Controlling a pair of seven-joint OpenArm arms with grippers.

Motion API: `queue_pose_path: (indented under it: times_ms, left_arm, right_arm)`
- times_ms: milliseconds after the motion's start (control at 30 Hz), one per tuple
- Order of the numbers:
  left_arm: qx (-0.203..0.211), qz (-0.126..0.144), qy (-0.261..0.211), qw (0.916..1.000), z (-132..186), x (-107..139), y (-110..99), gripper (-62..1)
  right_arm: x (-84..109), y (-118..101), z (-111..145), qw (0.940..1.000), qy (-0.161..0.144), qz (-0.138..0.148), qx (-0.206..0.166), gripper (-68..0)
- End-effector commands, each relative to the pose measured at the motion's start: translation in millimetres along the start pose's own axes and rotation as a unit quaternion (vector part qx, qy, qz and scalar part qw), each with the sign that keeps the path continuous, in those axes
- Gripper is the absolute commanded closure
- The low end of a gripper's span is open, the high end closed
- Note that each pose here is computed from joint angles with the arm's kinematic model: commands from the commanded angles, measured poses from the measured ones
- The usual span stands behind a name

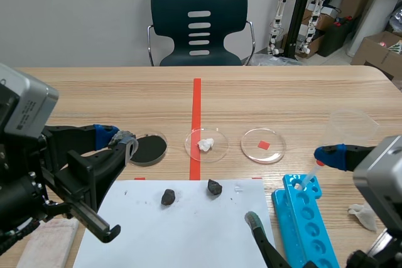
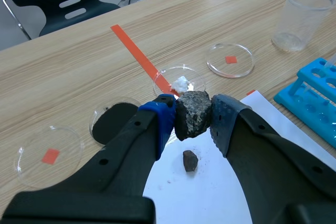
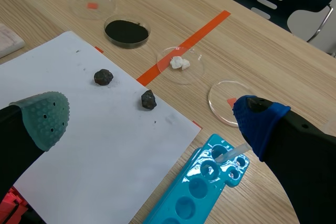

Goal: Rub the mineral on the streak plate below the first streak

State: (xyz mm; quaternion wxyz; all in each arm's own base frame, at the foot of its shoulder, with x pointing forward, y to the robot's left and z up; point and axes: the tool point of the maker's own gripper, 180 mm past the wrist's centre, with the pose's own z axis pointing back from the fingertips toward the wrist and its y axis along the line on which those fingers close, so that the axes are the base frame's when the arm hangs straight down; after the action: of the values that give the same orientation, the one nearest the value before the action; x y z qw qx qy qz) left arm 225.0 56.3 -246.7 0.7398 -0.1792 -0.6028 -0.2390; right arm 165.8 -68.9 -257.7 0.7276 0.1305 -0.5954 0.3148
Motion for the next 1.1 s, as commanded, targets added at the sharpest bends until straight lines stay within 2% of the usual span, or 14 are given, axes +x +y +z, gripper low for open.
queue_pose_path:
  times_ms: [0,167,333,433,567,633,700,867,967,1067]
  left_arm:
    - [0.0,0.0,-0.014,0.9999,1,9,-1,-11.6]
    - [0.0,0.001,-0.014,0.9999,1,8,-1,-11.6]
    - [0.009,0.009,0.025,0.9996,1,-5,2,-11.6]
    - [0.037,0.035,0.06,0.9969,2,-19,11,-11.6]
    - [0.085,0.064,0.125,0.9864,7,-42,28,-11.6]
    - [0.105,0.072,0.167,0.9777,11,-55,35,-11.6]
    - [0.129,0.096,0.203,0.966,16,-67,42,-11.6]
    - [0.157,0.143,0.274,0.9379,34,-91,51,-11.6]
    - [0.18,0.172,0.316,0.9155,49,-105,58,-11.6]
    - [0.209,0.201,0.358,0.8875,67,-118,65,-11.6]
  right_arm:
    - [7.8,-5,0,0.9999,-0.016,0.007,-0.004,-67.9]
    - [7.8,-5,0,0.9999,-0.016,0.007,-0.004,-67.9]
    - [7.8,-5,0,0.9999,-0.016,0.007,-0.004,-67.9]
    - [7.8,-5,0,0.9999,-0.016,0.007,-0.004,-67.9]
    - [7.8,-5,0,0.9999,-0.016,0.007,-0.004,-67.9]
    - [7.8,-5,0,0.9999,-0.016,0.007,-0.004,-67.9]
    - [7.8,-5,0,0.9999,-0.016,0.007,-0.004,-67.9]
    - [7.8,-5,0,0.9999,-0.016,0.007,-0.004,-67.9]
    - [7.8,-5,0,0.9999,-0.016,0.007,-0.004,-67.9]
    - [7.8,-5,0,0.9999,-0.016,0.007,-0.004,-67.9]
